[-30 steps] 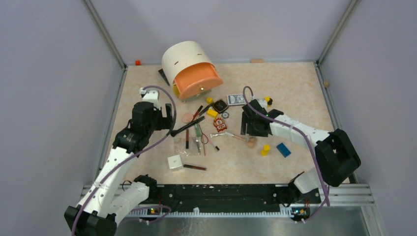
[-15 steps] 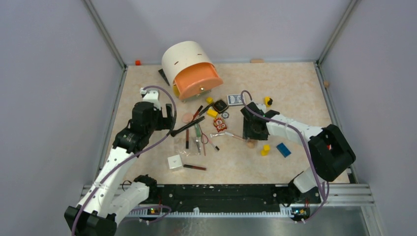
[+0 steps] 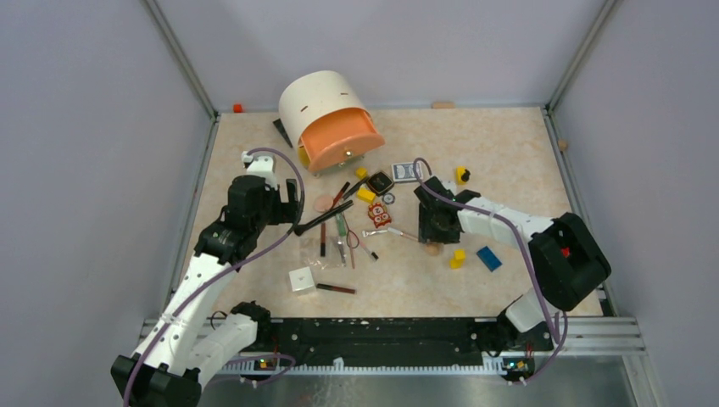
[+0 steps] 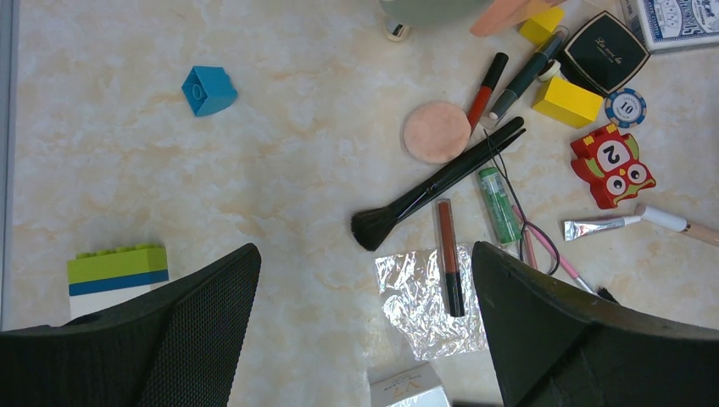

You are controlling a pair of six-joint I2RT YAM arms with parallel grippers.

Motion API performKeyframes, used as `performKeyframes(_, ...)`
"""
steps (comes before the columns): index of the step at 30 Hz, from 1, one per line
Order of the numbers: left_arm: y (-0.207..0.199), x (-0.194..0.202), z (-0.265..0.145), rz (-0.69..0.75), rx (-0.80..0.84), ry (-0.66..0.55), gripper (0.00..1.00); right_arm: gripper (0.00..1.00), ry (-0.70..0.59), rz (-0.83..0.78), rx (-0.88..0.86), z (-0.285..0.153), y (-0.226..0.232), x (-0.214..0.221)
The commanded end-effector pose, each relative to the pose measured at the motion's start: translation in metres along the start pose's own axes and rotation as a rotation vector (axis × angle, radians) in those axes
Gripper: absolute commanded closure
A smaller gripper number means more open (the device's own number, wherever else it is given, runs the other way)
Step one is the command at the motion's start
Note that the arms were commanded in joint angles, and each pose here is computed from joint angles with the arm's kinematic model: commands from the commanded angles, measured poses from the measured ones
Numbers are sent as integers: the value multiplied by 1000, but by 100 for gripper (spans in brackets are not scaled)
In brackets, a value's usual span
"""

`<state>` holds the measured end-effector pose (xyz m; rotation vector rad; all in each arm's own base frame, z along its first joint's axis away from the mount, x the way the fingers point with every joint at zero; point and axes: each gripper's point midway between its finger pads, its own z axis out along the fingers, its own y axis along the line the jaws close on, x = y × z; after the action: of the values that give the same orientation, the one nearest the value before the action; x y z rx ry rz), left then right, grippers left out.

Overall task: Organize the makeup
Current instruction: Pick up the makeup tool from the center of the board, then place the makeup tool in the drawer.

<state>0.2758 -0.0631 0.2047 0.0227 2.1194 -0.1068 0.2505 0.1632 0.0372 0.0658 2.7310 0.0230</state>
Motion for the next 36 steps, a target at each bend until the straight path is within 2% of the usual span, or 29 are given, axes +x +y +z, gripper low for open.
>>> performKeyframes(1,-1,-8,1,-2,10,-40,1,43,52,-26,-4,13,0,13)
performKeyframes(6,-2,-8,1,0,12,-41,1,54,38,-26,-9,11,0,10)
performKeyframes(10,-1,-8,1,0,12,-39,1,62,-36,-19,-31,-6,4,-9)
performKeyframes(14,-1,-8,1,0,11,-41,1,66,-147,-13,-103,-36,17,-42)
performKeyframes(19,-1,-9,0,-1,10,-45,1,67,-328,-2,-178,-89,38,-105)
performKeyframes(23,2,-12,-4,-7,-2,-63,1,67,-464,-22,-304,-136,77,-165)
performKeyframes(29,7,-21,-15,-22,-23,-116,1,67,-637,-88,-651,-210,158,-235)
performKeyframes(31,8,-21,-15,-22,-28,-122,1,67,-669,-101,-732,-223,179,-251)
performKeyframes(36,9,-20,-14,-21,-34,-113,1,67,-661,-141,-848,-218,225,-278)
